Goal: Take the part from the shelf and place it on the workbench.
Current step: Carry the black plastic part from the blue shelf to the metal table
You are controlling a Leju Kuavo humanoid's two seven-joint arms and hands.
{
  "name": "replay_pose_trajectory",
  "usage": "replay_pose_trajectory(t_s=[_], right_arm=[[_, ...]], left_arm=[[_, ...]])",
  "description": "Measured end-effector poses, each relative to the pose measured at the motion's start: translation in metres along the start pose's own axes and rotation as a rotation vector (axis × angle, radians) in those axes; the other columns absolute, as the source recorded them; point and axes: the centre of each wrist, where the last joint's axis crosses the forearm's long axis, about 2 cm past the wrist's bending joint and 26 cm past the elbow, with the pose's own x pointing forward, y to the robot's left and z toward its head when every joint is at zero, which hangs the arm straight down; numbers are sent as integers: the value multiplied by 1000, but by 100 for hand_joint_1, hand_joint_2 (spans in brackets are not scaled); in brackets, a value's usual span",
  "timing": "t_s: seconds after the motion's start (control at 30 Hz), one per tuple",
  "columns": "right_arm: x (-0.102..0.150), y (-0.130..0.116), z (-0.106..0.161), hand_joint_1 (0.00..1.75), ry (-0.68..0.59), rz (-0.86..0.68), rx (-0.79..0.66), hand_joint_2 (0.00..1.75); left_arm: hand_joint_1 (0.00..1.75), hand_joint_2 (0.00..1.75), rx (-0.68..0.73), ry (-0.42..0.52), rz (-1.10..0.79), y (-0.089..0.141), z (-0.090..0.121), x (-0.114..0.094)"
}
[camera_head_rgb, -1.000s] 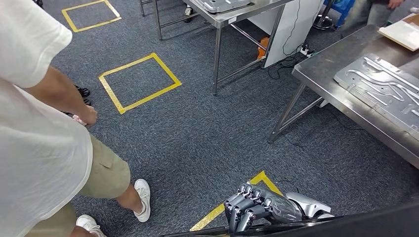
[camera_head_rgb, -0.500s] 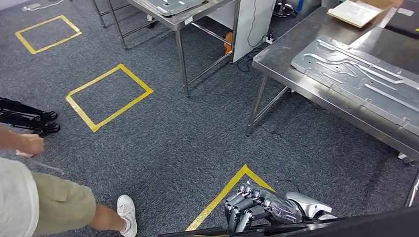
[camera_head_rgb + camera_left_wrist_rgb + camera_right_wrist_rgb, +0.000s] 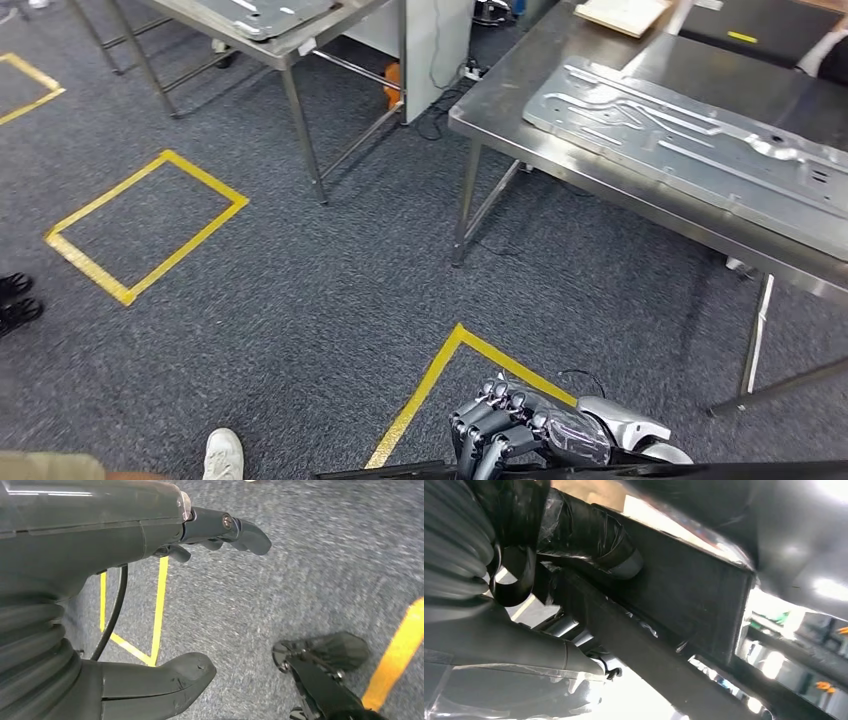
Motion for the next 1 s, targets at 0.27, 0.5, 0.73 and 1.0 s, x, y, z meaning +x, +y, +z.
replay_pose_trajectory(t_s=[0.27, 0.5, 0.73, 1.0], right_arm=[[-1, 1, -1, 173, 9, 8, 6, 175], [-1, 1, -2, 173, 5, 8, 7, 175], [-2, 2, -2, 173, 15, 8, 6, 175], [-4, 2, -2, 173, 37, 22, -3, 175]], left_arm=[[0, 175, -16, -36, 33, -8, 0, 6], [0, 175, -22, -36, 38, -10, 0, 3], [0, 175, -24, -49, 62, -10, 0, 2], [0, 175, -43, -63, 76, -17, 0, 4]])
